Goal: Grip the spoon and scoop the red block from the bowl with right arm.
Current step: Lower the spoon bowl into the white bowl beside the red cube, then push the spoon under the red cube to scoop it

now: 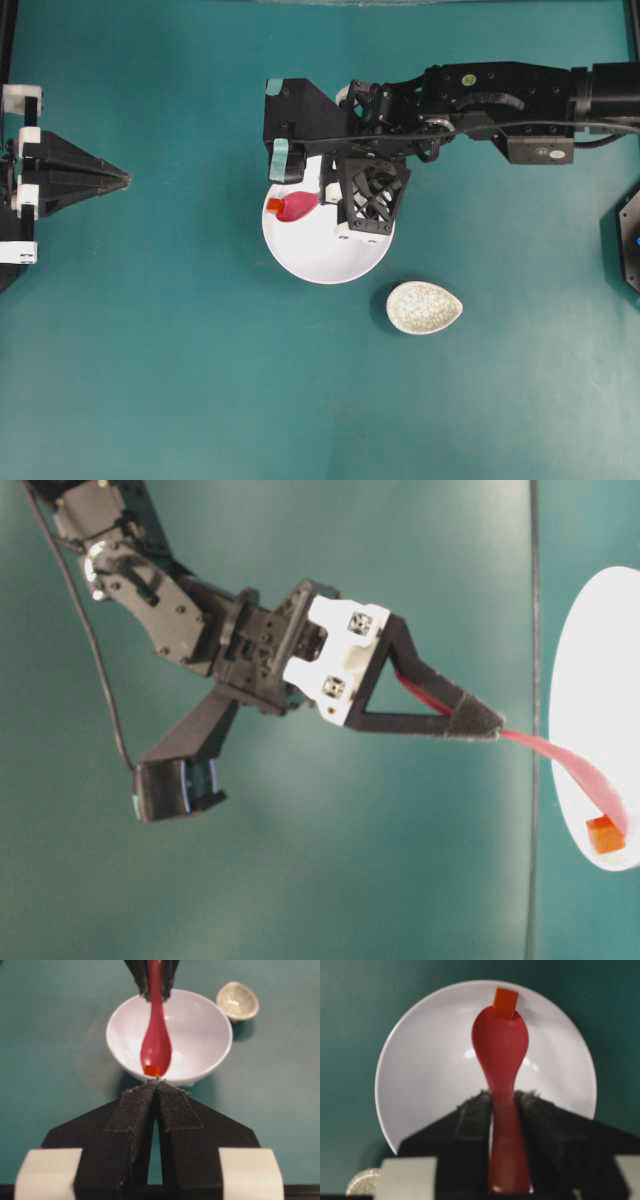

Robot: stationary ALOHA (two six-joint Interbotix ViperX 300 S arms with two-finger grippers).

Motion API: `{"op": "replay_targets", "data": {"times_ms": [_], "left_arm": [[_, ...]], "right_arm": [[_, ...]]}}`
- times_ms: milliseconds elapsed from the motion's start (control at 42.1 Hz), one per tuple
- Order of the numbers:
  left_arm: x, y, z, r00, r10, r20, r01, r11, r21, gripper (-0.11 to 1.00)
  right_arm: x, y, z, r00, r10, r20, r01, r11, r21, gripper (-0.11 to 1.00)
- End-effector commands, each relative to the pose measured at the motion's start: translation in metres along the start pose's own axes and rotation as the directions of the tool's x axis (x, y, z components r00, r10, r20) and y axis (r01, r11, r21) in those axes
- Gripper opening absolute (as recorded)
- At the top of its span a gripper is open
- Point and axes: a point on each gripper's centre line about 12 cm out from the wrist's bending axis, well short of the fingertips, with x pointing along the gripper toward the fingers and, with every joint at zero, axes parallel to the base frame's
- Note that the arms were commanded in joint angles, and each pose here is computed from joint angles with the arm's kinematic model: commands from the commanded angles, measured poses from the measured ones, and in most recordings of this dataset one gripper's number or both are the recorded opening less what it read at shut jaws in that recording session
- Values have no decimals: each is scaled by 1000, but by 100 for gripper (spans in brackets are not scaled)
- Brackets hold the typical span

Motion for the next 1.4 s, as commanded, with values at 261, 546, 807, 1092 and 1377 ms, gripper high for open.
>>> {"op": "replay_targets", "data": {"times_ms": [261, 546, 807, 1092, 1377], "left_arm": [[1, 1, 9, 1000, 4, 24, -4, 1000, 4, 0], [1, 1, 9, 1000, 4, 24, -4, 1000, 4, 0], [1, 1, 9, 1000, 4, 24, -4, 1000, 2, 0], [1, 1, 9, 1000, 2, 24, -2, 1000, 3, 0], [1, 1, 9, 1000, 4, 24, -4, 1000, 2, 0]], "right_arm": [[-18, 3, 11, 997, -4, 77, 5, 1000, -8, 25], [-19, 6, 3, 992, -11, 126, 12, 1000, -9, 25], [-22, 9, -10, 988, -15, 154, 16, 1000, -8, 25], [-22, 9, -14, 982, -22, 188, 24, 1000, -6, 25], [-16, 9, -19, 978, -27, 208, 28, 1000, -5, 25]]}}
